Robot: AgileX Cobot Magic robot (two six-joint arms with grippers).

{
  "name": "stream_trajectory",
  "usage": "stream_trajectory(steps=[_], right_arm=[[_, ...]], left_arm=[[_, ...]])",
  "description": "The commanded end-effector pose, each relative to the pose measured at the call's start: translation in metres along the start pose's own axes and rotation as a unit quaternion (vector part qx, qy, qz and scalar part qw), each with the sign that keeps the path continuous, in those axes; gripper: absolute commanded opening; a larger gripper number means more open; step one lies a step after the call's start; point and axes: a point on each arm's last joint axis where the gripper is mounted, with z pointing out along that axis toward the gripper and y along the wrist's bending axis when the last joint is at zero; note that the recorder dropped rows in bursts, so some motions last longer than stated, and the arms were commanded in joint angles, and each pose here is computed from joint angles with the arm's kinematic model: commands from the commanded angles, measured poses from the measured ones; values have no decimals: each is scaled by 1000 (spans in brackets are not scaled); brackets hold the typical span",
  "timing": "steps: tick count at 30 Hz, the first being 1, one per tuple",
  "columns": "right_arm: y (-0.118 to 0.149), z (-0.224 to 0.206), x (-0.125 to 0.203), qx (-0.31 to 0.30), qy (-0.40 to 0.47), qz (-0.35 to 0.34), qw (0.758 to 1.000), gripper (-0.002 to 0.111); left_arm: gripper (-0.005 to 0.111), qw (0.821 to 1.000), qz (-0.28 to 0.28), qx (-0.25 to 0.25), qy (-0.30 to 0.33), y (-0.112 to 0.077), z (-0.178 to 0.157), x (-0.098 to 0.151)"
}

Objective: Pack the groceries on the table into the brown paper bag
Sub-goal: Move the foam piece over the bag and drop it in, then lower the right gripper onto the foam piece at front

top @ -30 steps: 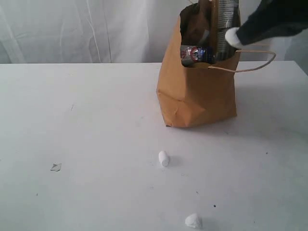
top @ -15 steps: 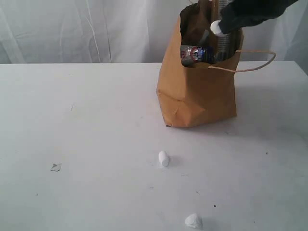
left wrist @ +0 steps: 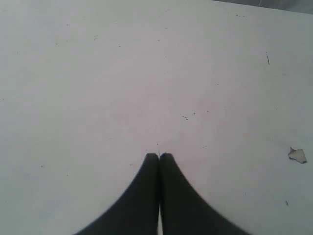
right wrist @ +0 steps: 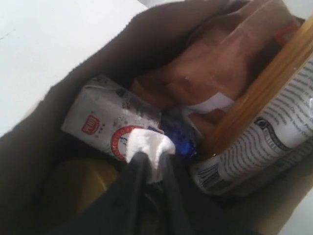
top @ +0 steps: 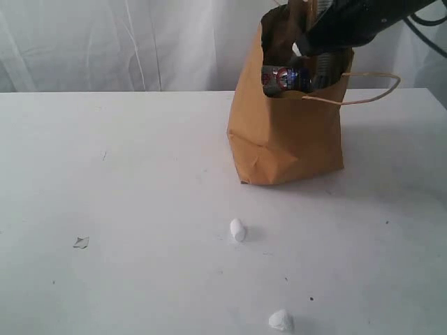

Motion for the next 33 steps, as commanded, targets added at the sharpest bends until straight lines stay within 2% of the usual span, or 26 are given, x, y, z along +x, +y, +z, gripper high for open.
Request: stream_trajectory(steps=[1, 3, 5, 8, 13, 17, 19, 20, 22, 24, 26, 33], right_arm=[[-4, 2, 1, 7, 3, -10, 1000, 42], [-4, 2, 0, 9, 1, -10, 1000, 54], [-4, 2, 0, 10, 1, -7, 1000, 59], [-3, -1, 0, 9, 1, -6, 1000, 60], [6, -32, -5, 2, 5, -8, 1000, 60], [11, -81, -2, 50, 45, -12, 998, 60], [14, -106, 5, 82, 84, 16, 993, 60], [22, -123, 12, 73, 114, 50, 990, 60], [34, -136, 13, 41, 103, 81, 991, 60], [54, -138, 14, -38, 74, 106, 991, 58], [69, -125, 26, -87, 91, 99, 987, 53], [108, -66, 85, -172, 226, 59, 957, 52]], left_arm=[[0, 1000, 3, -1, 3, 0, 1, 1], [0, 1000, 3, -1, 3, 0, 1, 1], [0, 1000, 3, -1, 3, 0, 1, 1], [0, 1000, 3, -1, 3, 0, 1, 1], [0, 1000, 3, -1, 3, 0, 1, 1], [0, 1000, 3, -1, 3, 0, 1, 1], [0, 1000, 3, -1, 3, 0, 1, 1], [0, 1000, 3, -1, 3, 0, 1, 1], [0, 1000, 3, -1, 3, 0, 1, 1], [0, 1000, 3, -1, 3, 0, 1, 1], [0, 1000, 3, -1, 3, 0, 1, 1], [0, 1000, 3, -1, 3, 0, 1, 1]])
